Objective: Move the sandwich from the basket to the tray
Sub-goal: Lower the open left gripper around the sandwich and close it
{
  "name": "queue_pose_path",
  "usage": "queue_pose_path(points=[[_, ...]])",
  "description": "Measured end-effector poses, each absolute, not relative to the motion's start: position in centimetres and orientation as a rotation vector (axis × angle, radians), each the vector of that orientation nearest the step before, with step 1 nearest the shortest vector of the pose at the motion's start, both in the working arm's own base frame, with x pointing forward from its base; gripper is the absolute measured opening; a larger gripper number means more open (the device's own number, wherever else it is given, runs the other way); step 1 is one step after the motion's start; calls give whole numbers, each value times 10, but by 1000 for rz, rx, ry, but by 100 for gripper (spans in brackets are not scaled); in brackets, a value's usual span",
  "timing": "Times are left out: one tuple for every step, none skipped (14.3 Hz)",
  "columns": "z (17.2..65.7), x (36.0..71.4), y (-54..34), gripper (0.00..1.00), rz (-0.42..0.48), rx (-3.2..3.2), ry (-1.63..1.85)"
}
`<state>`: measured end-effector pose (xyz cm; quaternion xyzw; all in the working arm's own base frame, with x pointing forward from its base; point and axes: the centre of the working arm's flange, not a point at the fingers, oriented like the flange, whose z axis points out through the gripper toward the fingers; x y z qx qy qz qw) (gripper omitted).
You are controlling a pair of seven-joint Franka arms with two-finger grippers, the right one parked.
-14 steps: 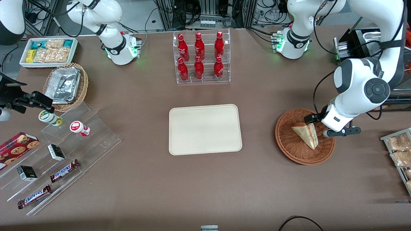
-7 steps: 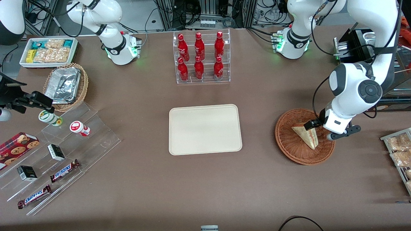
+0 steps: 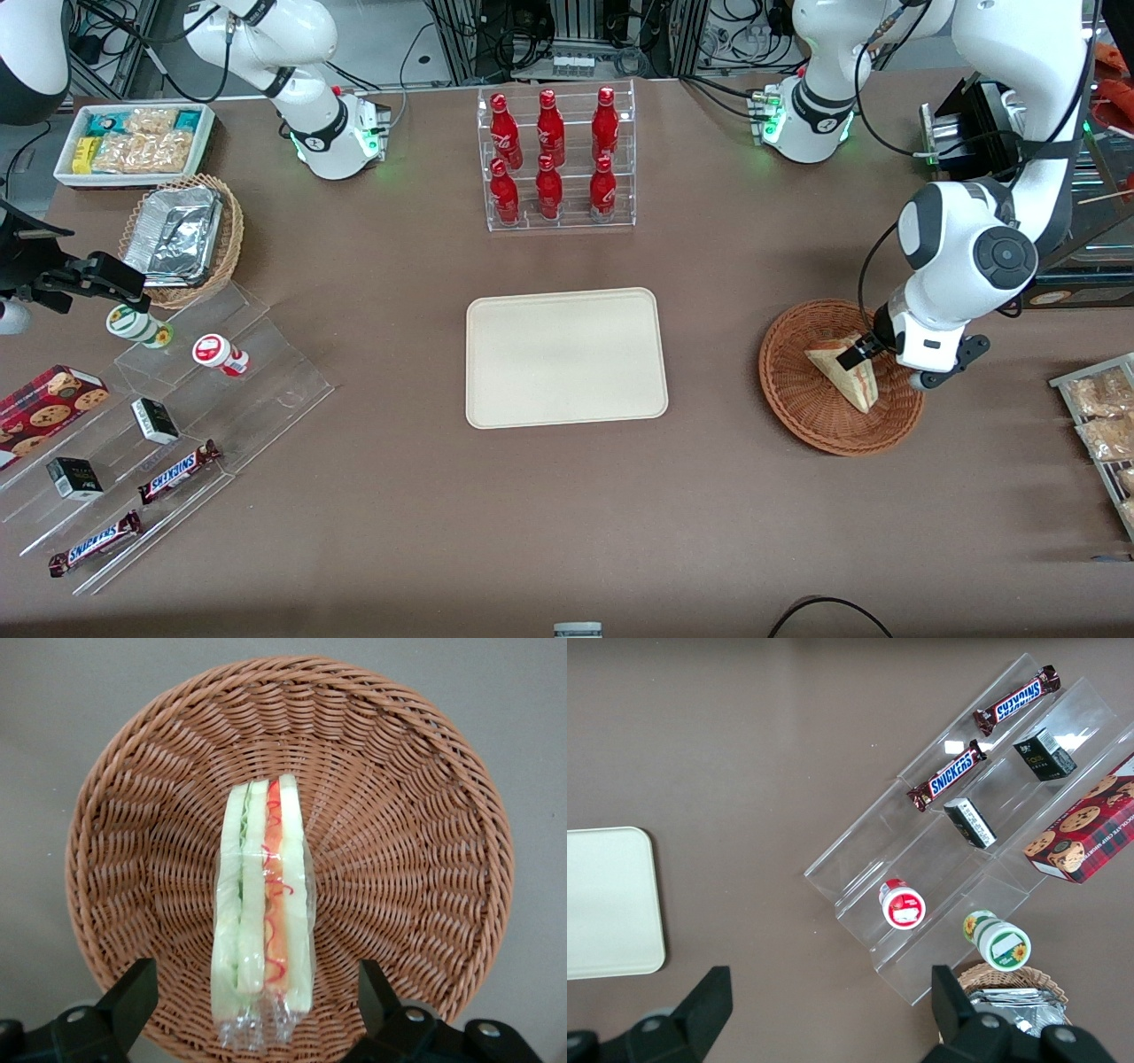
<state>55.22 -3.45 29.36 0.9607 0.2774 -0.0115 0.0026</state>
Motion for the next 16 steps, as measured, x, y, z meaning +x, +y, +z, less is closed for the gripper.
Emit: queue_pose_path(points=[[289,552,-35,100,-46,3014,874],[284,552,-36,100,-57,3015,878],[278,552,-37,100,-64,3015,881],[273,552,-37,100,-72,3016,884],[267,551,-38,100,-86,3018,886],[262,551,-39,100,-98,3019,888],[257,550,-39,100,-106,3020,889],[253,550,-39,100,-109,3021,890],[251,550,-39,100,-111,3021,890],[251,550,-39,91,-112,3021,890],[251,550,-39,81,-112,3021,890],[251,550,-39,68,-112,3021,890],[251,550,-39,59,-112,3021,890],[251,551,-39,49,-110,3021,890],[252,551,-39,40,-109,3020,890],[254,551,-39,35,-111,3021,890]])
